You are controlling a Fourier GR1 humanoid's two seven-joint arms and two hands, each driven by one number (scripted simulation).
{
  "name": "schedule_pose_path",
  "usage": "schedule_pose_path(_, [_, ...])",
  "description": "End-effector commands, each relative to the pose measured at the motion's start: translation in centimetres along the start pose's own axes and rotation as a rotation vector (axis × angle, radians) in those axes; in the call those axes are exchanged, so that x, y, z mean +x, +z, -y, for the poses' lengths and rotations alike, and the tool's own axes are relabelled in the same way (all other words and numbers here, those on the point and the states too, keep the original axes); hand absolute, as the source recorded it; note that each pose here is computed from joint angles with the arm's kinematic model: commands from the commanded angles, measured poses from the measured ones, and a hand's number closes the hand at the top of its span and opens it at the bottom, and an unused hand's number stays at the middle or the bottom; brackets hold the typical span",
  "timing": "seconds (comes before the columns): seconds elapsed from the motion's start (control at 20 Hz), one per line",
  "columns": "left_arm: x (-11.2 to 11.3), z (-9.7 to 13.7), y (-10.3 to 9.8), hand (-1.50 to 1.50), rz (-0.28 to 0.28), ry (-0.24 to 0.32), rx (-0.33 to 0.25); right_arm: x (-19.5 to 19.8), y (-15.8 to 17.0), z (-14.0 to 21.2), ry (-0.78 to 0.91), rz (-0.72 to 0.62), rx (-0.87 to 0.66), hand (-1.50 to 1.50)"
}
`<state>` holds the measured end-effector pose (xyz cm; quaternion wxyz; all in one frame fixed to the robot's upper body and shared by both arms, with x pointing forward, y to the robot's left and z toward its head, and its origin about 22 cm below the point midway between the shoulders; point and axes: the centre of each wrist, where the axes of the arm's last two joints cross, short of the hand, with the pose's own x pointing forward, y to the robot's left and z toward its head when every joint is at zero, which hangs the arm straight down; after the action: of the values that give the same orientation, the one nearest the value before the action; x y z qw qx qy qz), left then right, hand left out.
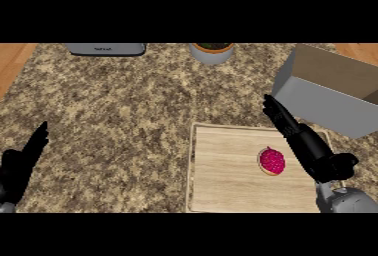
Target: Pick the cupcake from the tray and place it in the cardboard box
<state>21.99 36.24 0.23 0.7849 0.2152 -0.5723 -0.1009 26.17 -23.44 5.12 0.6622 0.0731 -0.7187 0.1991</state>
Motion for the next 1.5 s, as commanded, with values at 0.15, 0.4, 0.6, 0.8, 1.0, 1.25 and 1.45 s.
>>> schedule_pose_path(0.15, [7.6, 5.1, -1.0, 0.00, 0.319, 0.075, -0.201, -2.3, 2.7, -0.2, 0.078, -0.115, 0.020, -1.50])
schedule_pose_path(0.4, [8.6, 8.3, -0.4, 0.00, 0.391, 0.142, -0.303, -0.3, 3.5, 4.4, 0.634, -0.032, 0.001, -1.50])
schedule_pose_path(0.6, [9.6, 9.3, -0.2, 0.00, 0.406, 0.161, -0.344, -1.7, 6.3, 4.3, 0.926, 0.067, 0.036, -1.50])
schedule_pose_path(0.8, [10.4, 9.6, -0.9, 0.00, 0.426, 0.182, -0.351, -0.8, 9.2, 4.0, 1.086, 0.179, 0.020, -1.50])
schedule_pose_path(1.0, [10.5, 11.5, -0.9, 0.00, 0.418, 0.155, -0.382, 4.8, 10.5, 4.2, 1.166, 0.102, -0.002, -1.50])
schedule_pose_path(1.25, [11.1, 10.2, -1.3, 0.00, 0.418, 0.158, -0.396, 8.3, 12.7, 2.0, 1.117, -0.078, 0.161, -1.50])
schedule_pose_path(1.45, [12.5, 11.4, -2.0, 0.00, 0.432, 0.150, -0.405, 10.3, 12.0, 1.6, 1.089, -0.154, 0.217, -1.50])
